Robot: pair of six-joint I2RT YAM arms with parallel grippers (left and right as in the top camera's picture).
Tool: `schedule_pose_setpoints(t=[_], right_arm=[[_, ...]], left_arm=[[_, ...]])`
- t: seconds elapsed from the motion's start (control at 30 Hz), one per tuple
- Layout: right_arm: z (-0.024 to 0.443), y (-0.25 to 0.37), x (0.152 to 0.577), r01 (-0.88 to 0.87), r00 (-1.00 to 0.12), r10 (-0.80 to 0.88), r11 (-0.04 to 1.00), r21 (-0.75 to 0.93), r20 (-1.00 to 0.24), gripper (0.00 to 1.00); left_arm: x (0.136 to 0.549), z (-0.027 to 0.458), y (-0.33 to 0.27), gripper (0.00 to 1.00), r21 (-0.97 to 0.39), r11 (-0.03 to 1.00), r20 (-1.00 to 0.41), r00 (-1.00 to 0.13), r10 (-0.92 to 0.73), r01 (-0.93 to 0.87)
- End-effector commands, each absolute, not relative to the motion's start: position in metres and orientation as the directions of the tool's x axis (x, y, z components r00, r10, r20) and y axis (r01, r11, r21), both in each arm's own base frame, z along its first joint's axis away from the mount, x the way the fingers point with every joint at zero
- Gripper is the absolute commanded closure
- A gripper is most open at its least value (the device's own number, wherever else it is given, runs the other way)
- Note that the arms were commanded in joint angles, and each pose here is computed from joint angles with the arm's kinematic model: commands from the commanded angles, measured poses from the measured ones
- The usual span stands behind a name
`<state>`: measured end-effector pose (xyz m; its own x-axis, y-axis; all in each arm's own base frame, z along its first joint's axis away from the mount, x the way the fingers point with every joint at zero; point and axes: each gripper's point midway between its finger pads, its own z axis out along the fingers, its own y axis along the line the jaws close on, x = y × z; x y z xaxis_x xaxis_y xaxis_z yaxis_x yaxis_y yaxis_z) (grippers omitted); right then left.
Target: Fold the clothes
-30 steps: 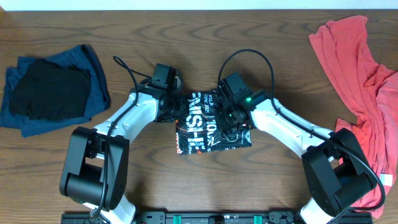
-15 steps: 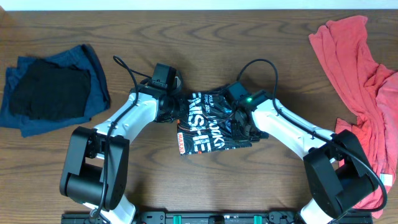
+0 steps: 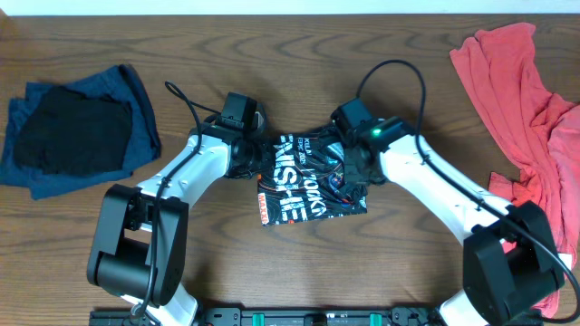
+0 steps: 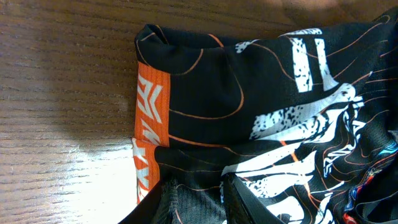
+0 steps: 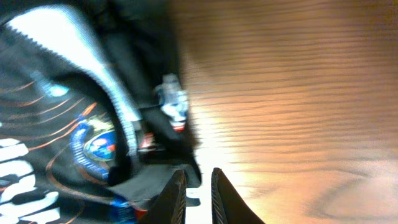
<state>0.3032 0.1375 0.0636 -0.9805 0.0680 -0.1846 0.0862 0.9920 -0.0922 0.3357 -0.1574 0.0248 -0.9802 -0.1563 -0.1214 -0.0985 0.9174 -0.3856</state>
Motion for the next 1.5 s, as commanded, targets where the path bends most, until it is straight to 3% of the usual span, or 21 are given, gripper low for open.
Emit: schedule_pose_setpoints(t=[0.0, 0.13, 0.23, 0.3, 0.43, 1.03, 1.2, 1.37, 1.47], right_arm=[[0.071, 0.12, 0.309, 0.205, -0.959, 0.175, 0.972, -0.119, -0.224, 0.87], [0.07, 0.151, 0.314, 0.009, -0.979, 0.009, 1.0, 0.001, -0.203, 0.85], [0.075, 0.174, 0.328, -0.152, -0.954, -0.131, 0.987, 0.057, -0.271, 0.78], [0.079, 0.18, 0.339, -0.177, -0.934, -0.15, 0.983, 0.056, -0.325, 0.71], [0.08, 0.194, 0.357, -0.226, -0.901, -0.179, 0.971, 0.075, -0.395, 0.7], [0.044, 0.228, 0.377, -0.282, -0.871, -0.22, 0.956, 0.08, -0.44, 0.64], [0.032, 0.225, 0.377, -0.276, -0.88, -0.227, 0.959, 0.061, -0.418, 0.7], [0.027, 0.222, 0.377, -0.269, -0.883, -0.229, 0.962, 0.041, -0.411, 0.92], [0.027, 0.218, 0.379, -0.259, -0.88, -0.228, 0.966, 0.02, -0.416, 0.99]], left_arm=[[0.331, 0.018, -0.154, 0.73, -0.364, 0.927, -0.111, -0.984, -0.139, -0.091], [0.331, 0.018, -0.154, 0.72, -0.364, 0.927, -0.111, -0.984, -0.139, -0.09], [0.331, 0.018, -0.154, 0.72, -0.364, 0.927, -0.111, -0.984, -0.139, -0.09], [0.331, 0.018, -0.154, 0.72, -0.364, 0.927, -0.111, -0.984, -0.139, -0.091], [0.331, 0.018, -0.154, 0.72, -0.364, 0.927, -0.11, -0.984, -0.139, -0.09], [0.331, 0.018, -0.154, 0.73, -0.364, 0.927, -0.111, -0.984, -0.139, -0.09], [0.331, 0.018, -0.154, 0.72, -0.364, 0.927, -0.111, -0.984, -0.14, -0.091], [0.331, 0.018, -0.154, 0.73, -0.364, 0.927, -0.111, -0.984, -0.14, -0.091], [0.331, 0.018, -0.154, 0.73, -0.364, 0.927, -0.111, -0.984, -0.139, -0.09]])
